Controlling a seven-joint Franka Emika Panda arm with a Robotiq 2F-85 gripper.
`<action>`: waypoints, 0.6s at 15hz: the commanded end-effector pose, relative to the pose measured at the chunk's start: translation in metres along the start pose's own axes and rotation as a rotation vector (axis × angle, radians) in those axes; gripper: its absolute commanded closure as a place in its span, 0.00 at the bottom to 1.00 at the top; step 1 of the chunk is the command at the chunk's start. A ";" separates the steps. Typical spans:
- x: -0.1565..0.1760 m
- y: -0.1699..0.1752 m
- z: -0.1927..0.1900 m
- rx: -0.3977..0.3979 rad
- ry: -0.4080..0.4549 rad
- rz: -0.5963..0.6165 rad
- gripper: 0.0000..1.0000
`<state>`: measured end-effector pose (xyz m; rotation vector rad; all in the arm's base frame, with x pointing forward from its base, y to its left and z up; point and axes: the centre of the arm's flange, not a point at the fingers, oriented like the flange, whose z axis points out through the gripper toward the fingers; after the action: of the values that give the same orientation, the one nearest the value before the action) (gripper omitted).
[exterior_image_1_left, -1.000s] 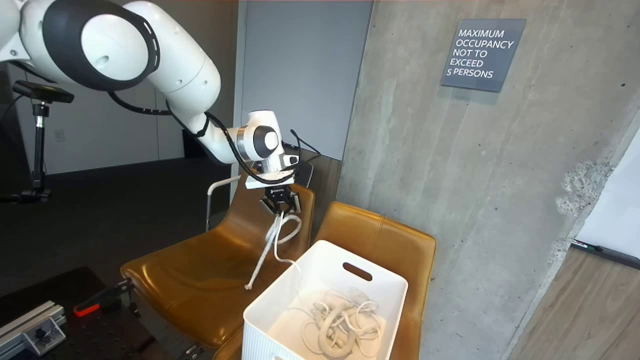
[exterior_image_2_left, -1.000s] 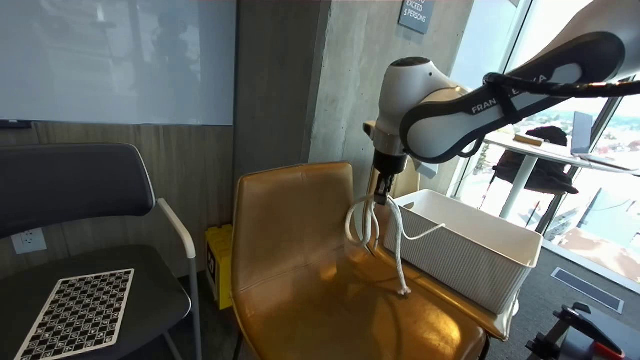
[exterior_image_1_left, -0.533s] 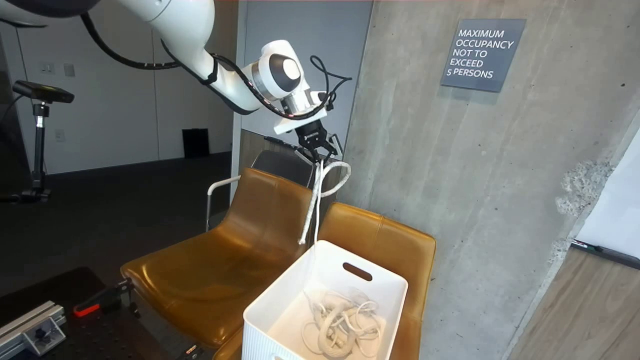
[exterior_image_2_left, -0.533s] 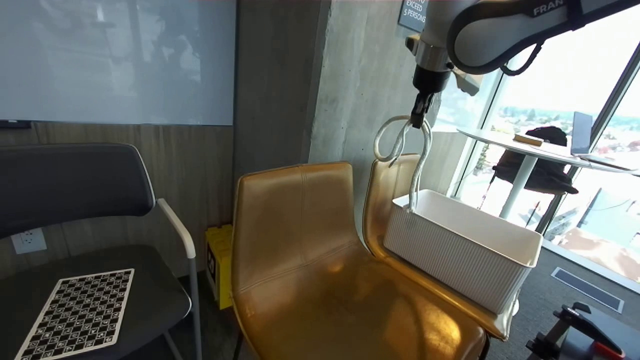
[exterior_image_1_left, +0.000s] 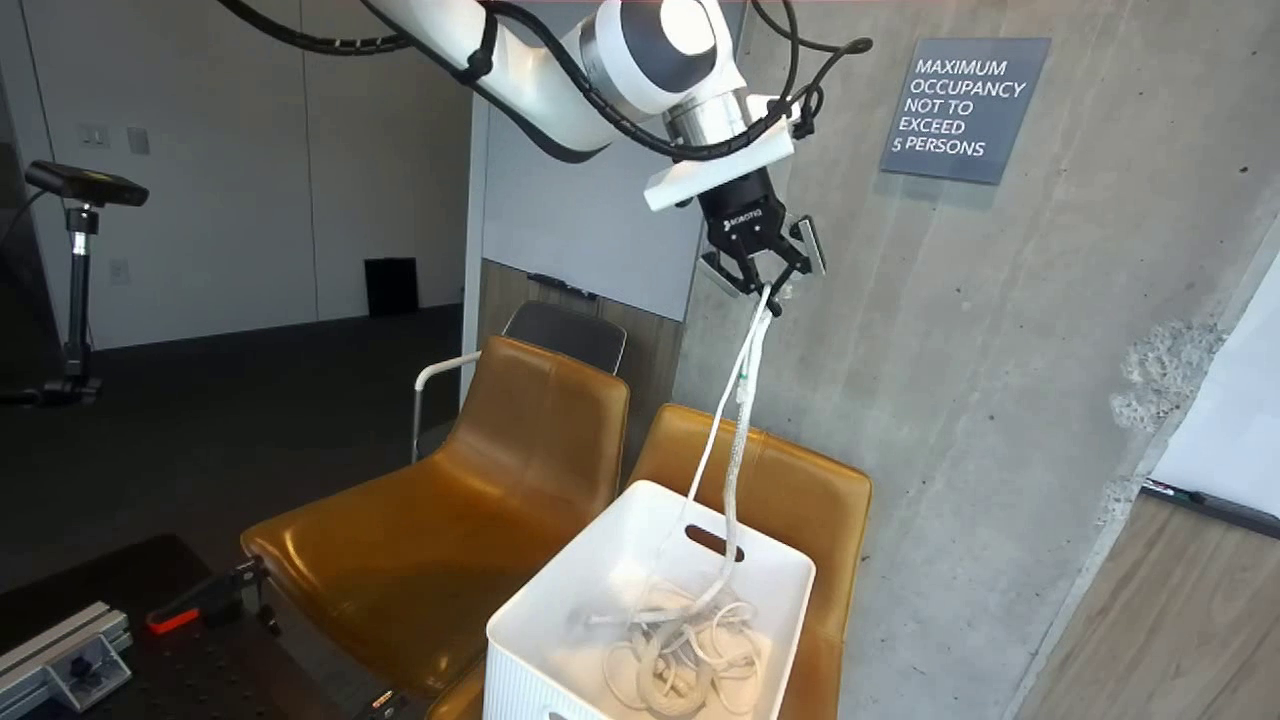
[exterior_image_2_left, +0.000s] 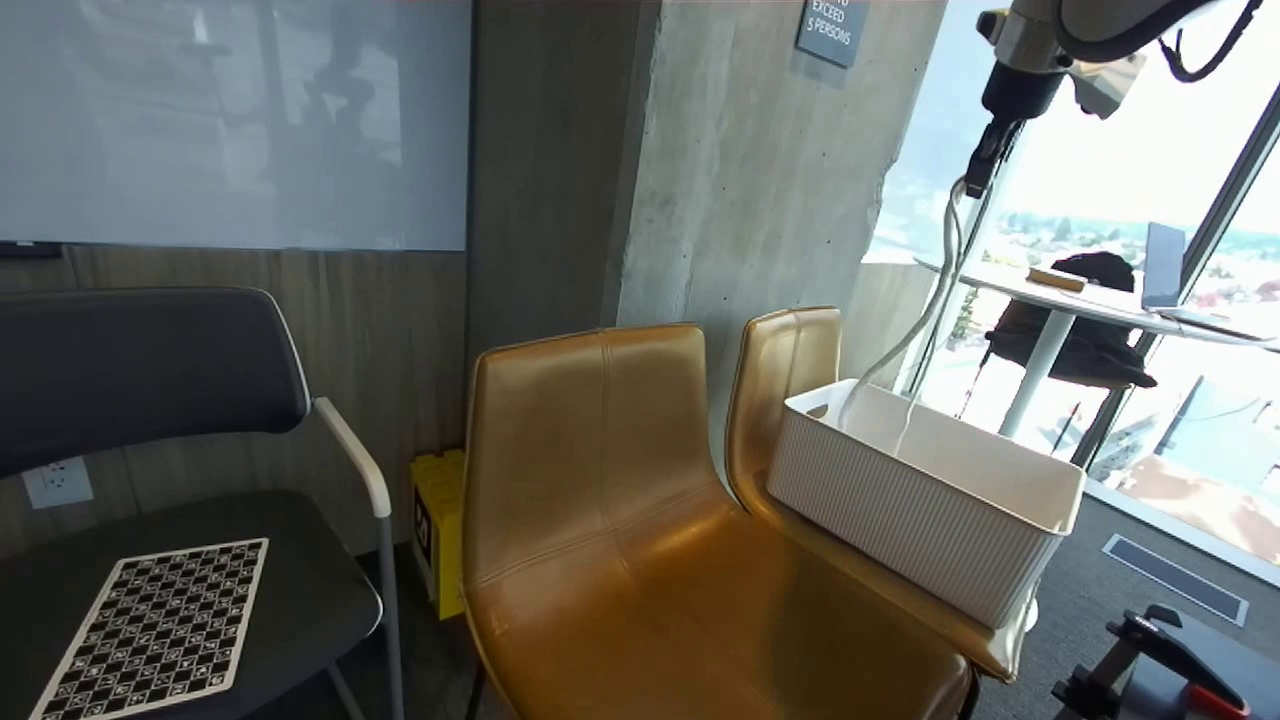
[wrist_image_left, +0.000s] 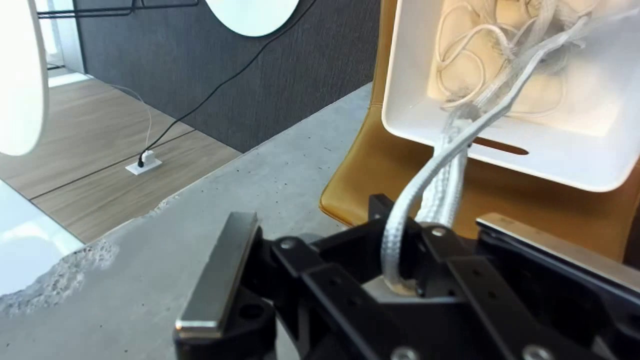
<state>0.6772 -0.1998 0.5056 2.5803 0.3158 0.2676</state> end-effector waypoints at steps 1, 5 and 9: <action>-0.056 -0.007 0.056 0.102 -0.005 0.021 1.00; -0.082 -0.056 0.117 0.206 -0.039 0.020 1.00; -0.090 -0.097 0.147 0.275 -0.061 -0.008 0.74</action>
<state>0.6209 -0.2219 0.3383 2.8107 0.3198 0.1351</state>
